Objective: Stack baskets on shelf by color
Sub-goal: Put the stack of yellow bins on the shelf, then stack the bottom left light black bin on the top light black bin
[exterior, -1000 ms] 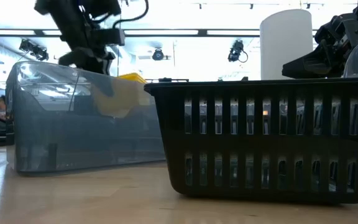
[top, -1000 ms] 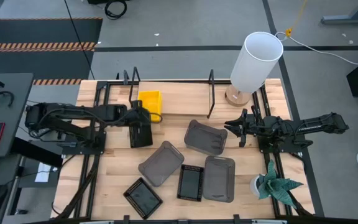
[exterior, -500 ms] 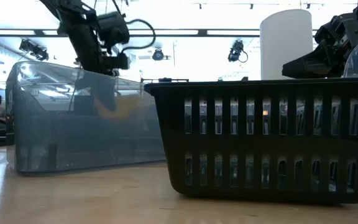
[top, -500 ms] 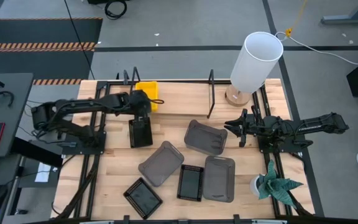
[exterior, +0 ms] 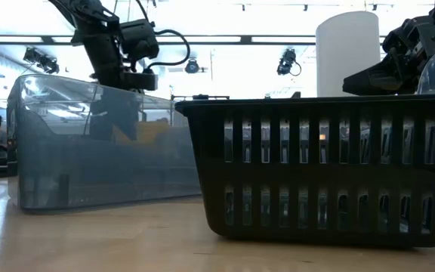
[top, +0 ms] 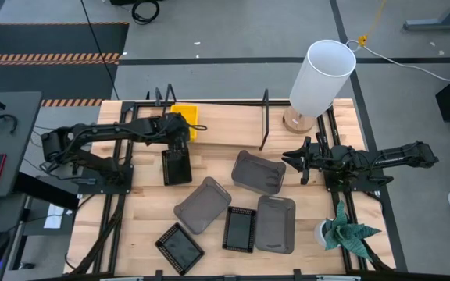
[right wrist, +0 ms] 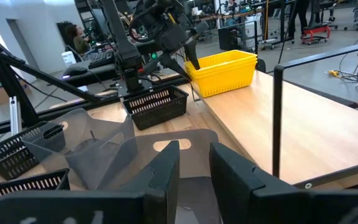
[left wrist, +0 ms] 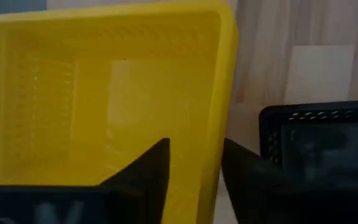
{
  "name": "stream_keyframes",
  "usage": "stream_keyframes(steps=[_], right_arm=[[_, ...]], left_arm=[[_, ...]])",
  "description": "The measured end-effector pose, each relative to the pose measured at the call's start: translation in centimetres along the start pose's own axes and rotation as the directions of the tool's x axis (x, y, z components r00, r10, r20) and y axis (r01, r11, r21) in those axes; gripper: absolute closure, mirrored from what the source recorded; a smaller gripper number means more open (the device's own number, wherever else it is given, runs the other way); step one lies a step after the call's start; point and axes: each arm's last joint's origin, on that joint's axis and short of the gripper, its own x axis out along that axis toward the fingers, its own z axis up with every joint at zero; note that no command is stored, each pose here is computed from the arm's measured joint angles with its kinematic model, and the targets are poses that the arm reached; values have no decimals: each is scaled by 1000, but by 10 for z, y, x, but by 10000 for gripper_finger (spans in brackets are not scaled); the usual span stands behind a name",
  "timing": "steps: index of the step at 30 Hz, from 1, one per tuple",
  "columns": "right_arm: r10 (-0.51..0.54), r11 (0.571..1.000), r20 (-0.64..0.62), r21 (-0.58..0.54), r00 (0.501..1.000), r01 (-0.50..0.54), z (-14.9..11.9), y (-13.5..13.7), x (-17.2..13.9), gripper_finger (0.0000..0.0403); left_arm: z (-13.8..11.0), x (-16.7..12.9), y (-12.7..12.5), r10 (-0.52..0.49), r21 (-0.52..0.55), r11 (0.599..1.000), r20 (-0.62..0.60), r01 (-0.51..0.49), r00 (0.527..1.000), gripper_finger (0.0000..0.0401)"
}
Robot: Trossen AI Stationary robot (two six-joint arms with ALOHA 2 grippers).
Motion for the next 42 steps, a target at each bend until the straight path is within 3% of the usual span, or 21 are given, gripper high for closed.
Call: stream_keyframes(steps=[6,13,19,29,37,42], right_arm=[[0,1000,0,0,1000,0,0,0,0,310],[0,1000,0,0,1000,0,0,0,0,310],[0,1000,0,0,1000,0,0,0,0,310],[0,1000,0,0,1000,0,0,0,0,310],[-1,1000,0,0,1000,1,0,0,0,310],[0,1000,0,0,1000,0,0,0,0,310]], left_arm=[[12,-13,2,19,-12,1000,42,-18,999,208],[30,-31,0,7,-14,1000,110,-5,994,189],[41,-41,-19,-159,-17,986,198,166,967,200],[53,-64,-71,-448,-21,881,282,472,849,219],[59,-95,-130,-575,47,801,338,596,746,229],[52,-110,-164,-645,102,754,300,648,703,229]])
